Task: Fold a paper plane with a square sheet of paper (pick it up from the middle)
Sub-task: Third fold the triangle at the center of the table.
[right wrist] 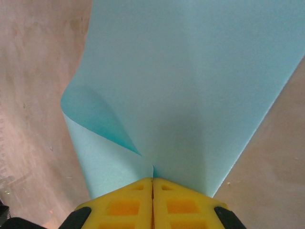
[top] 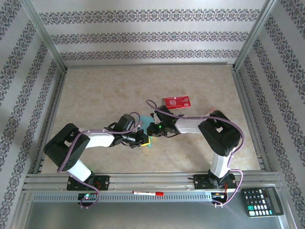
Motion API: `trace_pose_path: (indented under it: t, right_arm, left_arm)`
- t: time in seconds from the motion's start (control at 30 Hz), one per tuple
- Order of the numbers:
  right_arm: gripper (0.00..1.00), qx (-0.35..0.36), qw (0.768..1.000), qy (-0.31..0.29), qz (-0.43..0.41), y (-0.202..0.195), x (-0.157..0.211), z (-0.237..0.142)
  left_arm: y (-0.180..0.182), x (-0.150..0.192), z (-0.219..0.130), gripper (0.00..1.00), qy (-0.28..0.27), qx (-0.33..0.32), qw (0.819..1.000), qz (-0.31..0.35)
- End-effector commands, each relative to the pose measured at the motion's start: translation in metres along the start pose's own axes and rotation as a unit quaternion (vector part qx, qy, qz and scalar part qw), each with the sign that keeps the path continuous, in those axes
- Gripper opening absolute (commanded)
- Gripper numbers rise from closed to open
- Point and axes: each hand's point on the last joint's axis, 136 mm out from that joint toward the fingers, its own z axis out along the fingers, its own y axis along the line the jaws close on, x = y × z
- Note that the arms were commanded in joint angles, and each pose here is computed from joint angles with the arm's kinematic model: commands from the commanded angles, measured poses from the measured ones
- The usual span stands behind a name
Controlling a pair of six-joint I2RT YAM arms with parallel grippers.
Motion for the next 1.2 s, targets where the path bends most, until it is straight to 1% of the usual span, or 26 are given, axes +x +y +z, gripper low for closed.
trace_pose_path:
  t: [0.0, 0.47, 0.9, 1.17]
  right_arm:
    - [0.08, 0.031, 0.999, 0.008, 0.016, -0.020, 0.006, 0.008]
    - [0.07, 0.032, 0.999, 0.009, 0.019, -0.021, 0.006, 0.008]
    - [0.08, 0.038, 0.999, 0.016, 0.024, -0.024, 0.010, 0.012]
    - [0.07, 0.045, 0.998, 0.020, 0.030, -0.028, 0.016, 0.013]
  left_arm:
    - [-0.010, -0.016, 0.003, 0.02, -0.019, 0.015, 1.000, 0.016]
    - [0.004, -0.004, 0.012, 0.03, 0.009, 0.013, 1.000, 0.002]
    - [0.024, 0.012, 0.018, 0.03, 0.035, -0.011, 0.999, -0.004]
    - [0.021, 0.018, 0.017, 0.04, 0.044, -0.019, 0.999, 0.008]
